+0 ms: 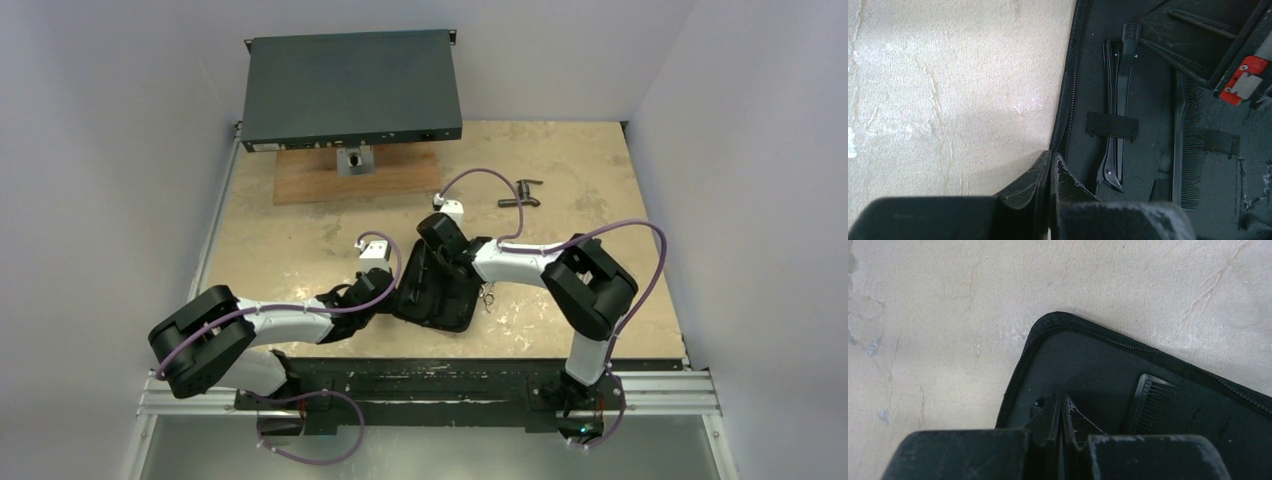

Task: Sort the hair-cutting tools
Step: Place the haircut tool in the hairdressing tool bag.

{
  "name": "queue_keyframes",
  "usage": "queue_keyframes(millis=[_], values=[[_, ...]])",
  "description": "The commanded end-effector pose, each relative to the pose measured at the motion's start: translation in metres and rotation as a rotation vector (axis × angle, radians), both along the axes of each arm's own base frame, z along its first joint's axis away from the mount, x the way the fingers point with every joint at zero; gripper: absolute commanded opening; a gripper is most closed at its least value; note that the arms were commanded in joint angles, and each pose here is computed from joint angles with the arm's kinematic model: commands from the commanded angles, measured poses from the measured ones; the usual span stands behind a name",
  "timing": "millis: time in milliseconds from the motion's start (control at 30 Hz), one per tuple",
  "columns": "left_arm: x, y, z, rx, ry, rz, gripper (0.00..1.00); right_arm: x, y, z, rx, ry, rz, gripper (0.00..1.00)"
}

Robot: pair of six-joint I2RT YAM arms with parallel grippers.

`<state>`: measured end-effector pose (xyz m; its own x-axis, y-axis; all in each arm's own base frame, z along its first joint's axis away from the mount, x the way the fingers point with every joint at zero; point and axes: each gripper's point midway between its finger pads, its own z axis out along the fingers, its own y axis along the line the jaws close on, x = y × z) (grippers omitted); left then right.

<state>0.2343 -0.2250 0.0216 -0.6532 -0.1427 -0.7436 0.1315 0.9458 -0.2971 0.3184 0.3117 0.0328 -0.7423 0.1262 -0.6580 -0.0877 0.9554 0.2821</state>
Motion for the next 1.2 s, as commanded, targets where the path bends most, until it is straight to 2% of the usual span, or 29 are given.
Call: queue_keyframes(millis=[0,33,67,100,167,300,433,733,933,1167], values=[[0.002,0.000,-0.001,-0.009,-0.002,0.006,0.00,0.005,-0.003,0.026,0.008,-0.042,-0.032,0.00],[0.002,-0.006,0.001,-0.125,0.043,0.100,0.00,0.005,-0.005,0.029,-0.003,-0.044,-0.040,0.00],[0.002,-0.001,-0.001,-0.024,0.003,0.018,0.00,0.006,-0.007,0.032,-0.009,-0.047,-0.045,0.00],[0.002,0.000,-0.001,-0.012,-0.002,0.007,0.00,0.006,-0.007,0.035,-0.006,-0.050,-0.048,0.00],[0.002,0.000,-0.001,-0.011,-0.003,0.006,0.00,0.005,-0.005,0.042,0.017,-0.059,-0.037,0.07],[0.001,0.000,-0.001,-0.011,-0.002,0.005,0.00,0.001,0.001,0.053,0.069,-0.072,-0.003,0.29],[0.001,0.001,-0.002,-0.011,-0.003,0.005,0.00,0.000,0.009,0.057,0.101,-0.076,0.026,0.36],[0.001,0.001,-0.002,-0.013,-0.004,0.007,0.00,0.008,0.019,0.046,0.072,-0.042,0.029,0.34],[0.001,0.002,-0.002,-0.014,-0.005,0.010,0.00,0.010,0.019,0.036,0.057,-0.031,0.022,0.12],[0.001,0.002,-0.002,-0.013,-0.004,0.009,0.00,0.010,0.003,0.024,0.012,-0.010,-0.013,0.06]])
